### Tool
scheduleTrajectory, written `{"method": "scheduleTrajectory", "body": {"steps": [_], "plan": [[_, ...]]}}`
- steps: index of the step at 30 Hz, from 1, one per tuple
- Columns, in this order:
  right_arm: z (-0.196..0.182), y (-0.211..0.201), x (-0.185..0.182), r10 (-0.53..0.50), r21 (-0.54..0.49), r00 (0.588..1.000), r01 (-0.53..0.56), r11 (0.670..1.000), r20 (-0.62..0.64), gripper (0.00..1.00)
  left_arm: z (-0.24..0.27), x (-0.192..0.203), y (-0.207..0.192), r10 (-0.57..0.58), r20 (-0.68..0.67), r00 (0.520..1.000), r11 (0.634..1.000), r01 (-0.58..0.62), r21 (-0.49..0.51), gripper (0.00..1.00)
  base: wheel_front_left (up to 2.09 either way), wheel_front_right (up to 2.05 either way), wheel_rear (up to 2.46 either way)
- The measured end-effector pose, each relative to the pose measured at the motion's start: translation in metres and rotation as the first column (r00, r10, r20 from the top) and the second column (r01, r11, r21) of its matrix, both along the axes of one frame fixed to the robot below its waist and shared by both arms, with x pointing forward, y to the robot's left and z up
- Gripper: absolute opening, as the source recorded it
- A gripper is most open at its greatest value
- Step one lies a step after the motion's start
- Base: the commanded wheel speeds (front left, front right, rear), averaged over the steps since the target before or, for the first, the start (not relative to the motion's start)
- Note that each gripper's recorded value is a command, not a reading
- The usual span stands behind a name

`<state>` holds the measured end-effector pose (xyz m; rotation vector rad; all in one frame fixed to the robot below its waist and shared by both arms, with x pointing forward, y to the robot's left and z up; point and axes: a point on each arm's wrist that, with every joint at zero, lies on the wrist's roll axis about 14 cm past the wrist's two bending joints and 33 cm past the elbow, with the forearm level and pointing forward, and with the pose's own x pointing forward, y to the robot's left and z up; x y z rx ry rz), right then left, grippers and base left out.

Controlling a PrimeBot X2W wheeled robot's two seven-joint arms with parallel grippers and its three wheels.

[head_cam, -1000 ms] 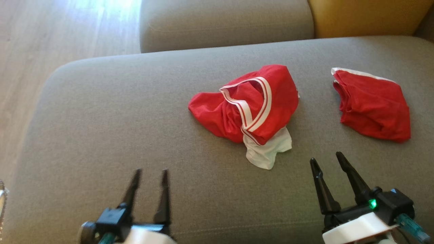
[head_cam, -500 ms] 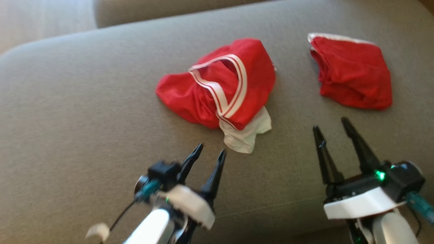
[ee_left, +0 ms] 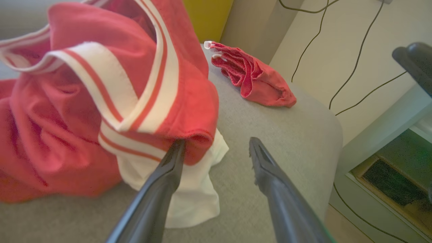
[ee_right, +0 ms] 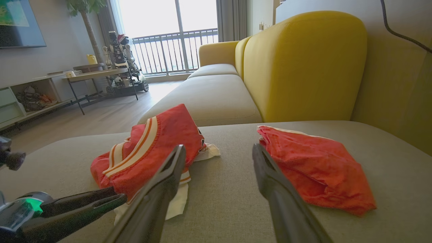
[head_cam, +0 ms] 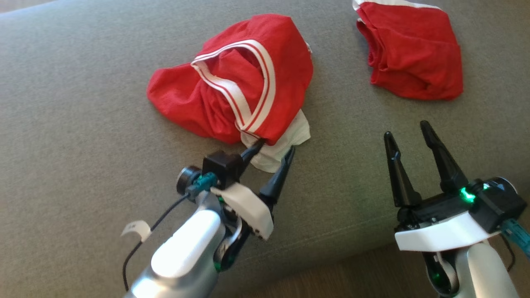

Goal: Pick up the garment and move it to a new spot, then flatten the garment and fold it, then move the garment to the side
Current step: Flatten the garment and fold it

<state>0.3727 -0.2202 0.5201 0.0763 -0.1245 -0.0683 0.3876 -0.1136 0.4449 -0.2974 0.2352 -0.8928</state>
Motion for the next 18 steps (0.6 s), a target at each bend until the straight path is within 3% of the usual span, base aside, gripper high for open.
{"method": "scheduleTrajectory", "body": {"steps": [4,5,6,7,13,18], "plan": [[-0.002,-0.001,-0.002,-0.005,0.001,1.0,0.005,1.0,-0.008,1.0,0.008,0.014,-0.005,0.015,0.058,0.998,1.0,-0.016,0.019,1.0,0.0,0.0,0.0],[-0.002,-0.001,-0.002,-0.006,0.005,1.0,0.006,1.0,-0.008,1.0,0.009,0.015,-0.006,0.015,0.069,0.998,1.0,-0.016,0.024,0.84,0.0,0.0,0.0],[-0.002,-0.001,-0.002,-0.007,0.01,1.0,0.007,1.0,-0.009,1.0,0.009,0.016,-0.007,0.012,0.081,0.997,0.999,-0.014,0.03,0.34,0.0,0.0,0.0],[-0.002,-0.001,-0.003,-0.007,0.015,1.0,0.007,1.0,-0.008,1.0,0.01,0.016,-0.008,0.006,0.086,0.996,0.999,-0.009,0.032,0.0,0.0,0.0,0.0],[0.001,-0.002,-0.006,-0.013,0.033,1.0,0.013,0.999,0.001,1.0,0.018,0.014,-0.015,-0.026,0.098,0.995,1.0,0.025,0.004,0.0,0.0,0.0,0.0],[0.011,-0.004,-0.012,-0.022,0.047,0.999,0.02,0.999,0.031,1.0,0.06,0.029,-0.022,-0.026,0.177,0.984,0.996,0.04,-0.077,0.0,0.0,0.0,0.0]]}}
